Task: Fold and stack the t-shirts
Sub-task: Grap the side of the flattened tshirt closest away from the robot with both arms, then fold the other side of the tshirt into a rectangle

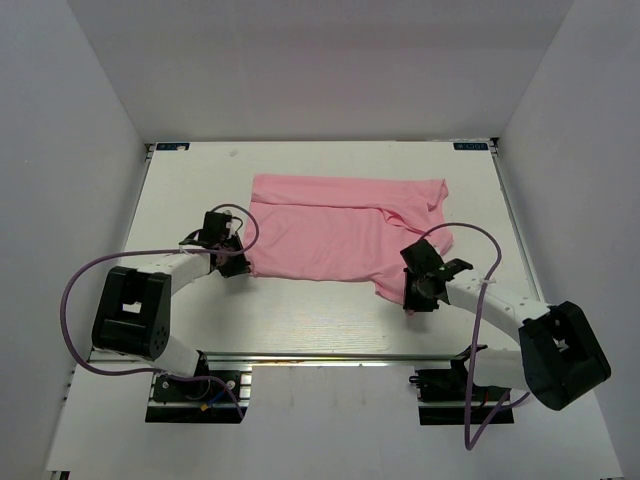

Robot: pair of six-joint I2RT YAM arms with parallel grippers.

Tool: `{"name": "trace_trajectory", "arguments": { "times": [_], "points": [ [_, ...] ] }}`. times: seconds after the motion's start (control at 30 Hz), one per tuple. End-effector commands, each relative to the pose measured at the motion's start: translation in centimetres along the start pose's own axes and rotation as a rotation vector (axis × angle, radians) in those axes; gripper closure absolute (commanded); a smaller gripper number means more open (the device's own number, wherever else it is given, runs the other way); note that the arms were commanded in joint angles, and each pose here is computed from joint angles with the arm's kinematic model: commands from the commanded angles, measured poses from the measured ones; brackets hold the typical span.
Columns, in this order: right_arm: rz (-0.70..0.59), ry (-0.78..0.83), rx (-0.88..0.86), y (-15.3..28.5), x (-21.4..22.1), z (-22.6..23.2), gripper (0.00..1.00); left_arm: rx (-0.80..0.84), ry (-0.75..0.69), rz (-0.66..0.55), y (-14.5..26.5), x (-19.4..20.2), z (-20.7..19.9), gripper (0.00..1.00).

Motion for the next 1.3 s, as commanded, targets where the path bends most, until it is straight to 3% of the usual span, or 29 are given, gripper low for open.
{"name": "trace_trajectory", "arguments": {
  "times": [0.0,0.03,0.13,0.4,0.53,0.7,0.93,1.27],
  "points": [
    [0.028,-0.054,0.028,-1.2,1.0,-0.3,0.73,-0.013,-0.032,0.066,0.2,1.8,0.5,1.0],
    [0.038,-0.06,0.032,-1.2,1.2,-0.3,0.85,0.003,-0.031,0.074,0.2,1.9,0.3,1.0],
    [0.032,-0.074,0.018,-0.6,0.8,0.0,1.0,0.036,-0.033,0.068,0.7,1.8,-0.2,1.0],
    [-0.087,-0.014,-0.077,3.5,-3.5,1.8,1.0,0.124,-0.043,0.015,2.5,-0.7,-2.4,1.0],
    [-0.108,0.0,-0.074,3.7,-5.5,2.4,1.0,0.217,-0.012,0.022,2.6,-2.1,-3.6,1.0],
    [-0.119,-0.012,-0.128,3.4,-8.8,3.5,1.0,0.214,0.0,0.026,1.7,-4.6,-5.0,1.0],
    [-0.165,-0.078,-0.152,4.0,-13.3,2.0,1.0,0.242,-0.007,-0.06,1.6,-9.1,-6.9,1.0],
    [-0.195,-0.122,-0.146,3.9,-17.6,-0.7,1.0,0.184,0.059,-0.096,0.4,-11.9,-5.7,1.0]
  ]
}}
Point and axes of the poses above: each gripper's point midway between its finger pads, its own y axis back along the fingers, its own z axis along the line the jaws close on, x = y × z, the point moved 6 cm from there along y, back along the fingers
